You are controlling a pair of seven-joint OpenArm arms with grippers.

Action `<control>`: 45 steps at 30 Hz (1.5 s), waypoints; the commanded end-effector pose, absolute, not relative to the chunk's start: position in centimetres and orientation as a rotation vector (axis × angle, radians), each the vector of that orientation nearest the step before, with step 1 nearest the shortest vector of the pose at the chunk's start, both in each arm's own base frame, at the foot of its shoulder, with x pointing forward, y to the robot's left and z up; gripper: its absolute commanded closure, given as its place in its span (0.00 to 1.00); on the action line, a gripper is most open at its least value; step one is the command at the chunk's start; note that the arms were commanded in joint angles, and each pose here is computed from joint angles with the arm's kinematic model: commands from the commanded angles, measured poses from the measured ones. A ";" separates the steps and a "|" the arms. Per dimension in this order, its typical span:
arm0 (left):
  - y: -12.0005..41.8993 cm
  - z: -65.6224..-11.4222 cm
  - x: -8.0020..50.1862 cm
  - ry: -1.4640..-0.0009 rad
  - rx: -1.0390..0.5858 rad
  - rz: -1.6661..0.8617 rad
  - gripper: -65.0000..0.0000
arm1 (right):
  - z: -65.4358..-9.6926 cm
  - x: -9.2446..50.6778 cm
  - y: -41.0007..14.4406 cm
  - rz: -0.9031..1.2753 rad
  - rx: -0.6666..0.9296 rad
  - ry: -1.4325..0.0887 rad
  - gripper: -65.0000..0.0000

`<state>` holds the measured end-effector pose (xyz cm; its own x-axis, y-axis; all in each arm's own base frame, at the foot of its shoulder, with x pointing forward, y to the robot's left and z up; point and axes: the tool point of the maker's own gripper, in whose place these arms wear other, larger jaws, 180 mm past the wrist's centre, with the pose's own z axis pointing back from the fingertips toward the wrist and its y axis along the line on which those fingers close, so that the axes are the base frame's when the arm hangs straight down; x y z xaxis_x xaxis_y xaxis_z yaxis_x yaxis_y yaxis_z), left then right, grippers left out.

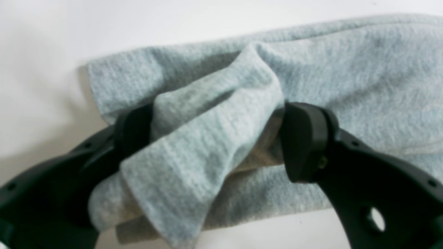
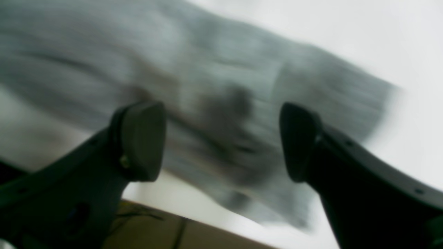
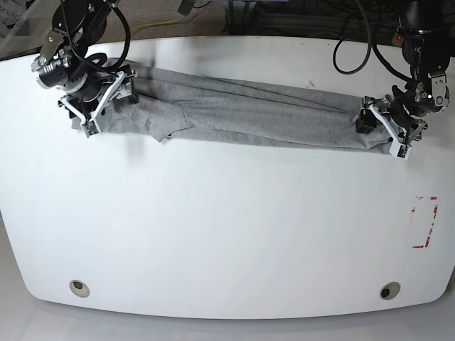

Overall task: Fold the T-shirt properly
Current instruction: 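Lay the folded strip down and adjust its ends with both grippers, then release the strip end with the left gripper and move it inward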

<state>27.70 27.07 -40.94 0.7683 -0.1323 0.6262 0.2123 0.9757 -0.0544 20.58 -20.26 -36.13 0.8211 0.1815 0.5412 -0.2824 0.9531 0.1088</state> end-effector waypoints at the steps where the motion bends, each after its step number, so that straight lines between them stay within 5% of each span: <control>1: 27.7 -40.9 27.4 -0.641 -0.098 -0.198 0.22 | -36.4 20.6 -19.5 0.238 0.245 -0.568 0.30; 9: 27.5 -40.6 27.6 -0.654 -0.106 -0.196 0.22 | -42.7 20.6 -19.2 0.157 0.299 -0.448 0.30; 19: 29.4 -33.6 29.9 -0.930 -0.367 0.118 0.21 | -45.0 26.8 -21.0 0.164 0.295 -0.468 0.29; 26: 31.6 -31.2 29.2 -0.942 -0.437 0.198 0.01 | -44.0 28.7 -19.8 0.213 0.302 -0.495 0.29; 45: 33.3 -37.8 24.3 -0.737 -0.429 0.326 0.01 | -44.4 28.4 -18.2 0.229 0.330 -0.484 0.29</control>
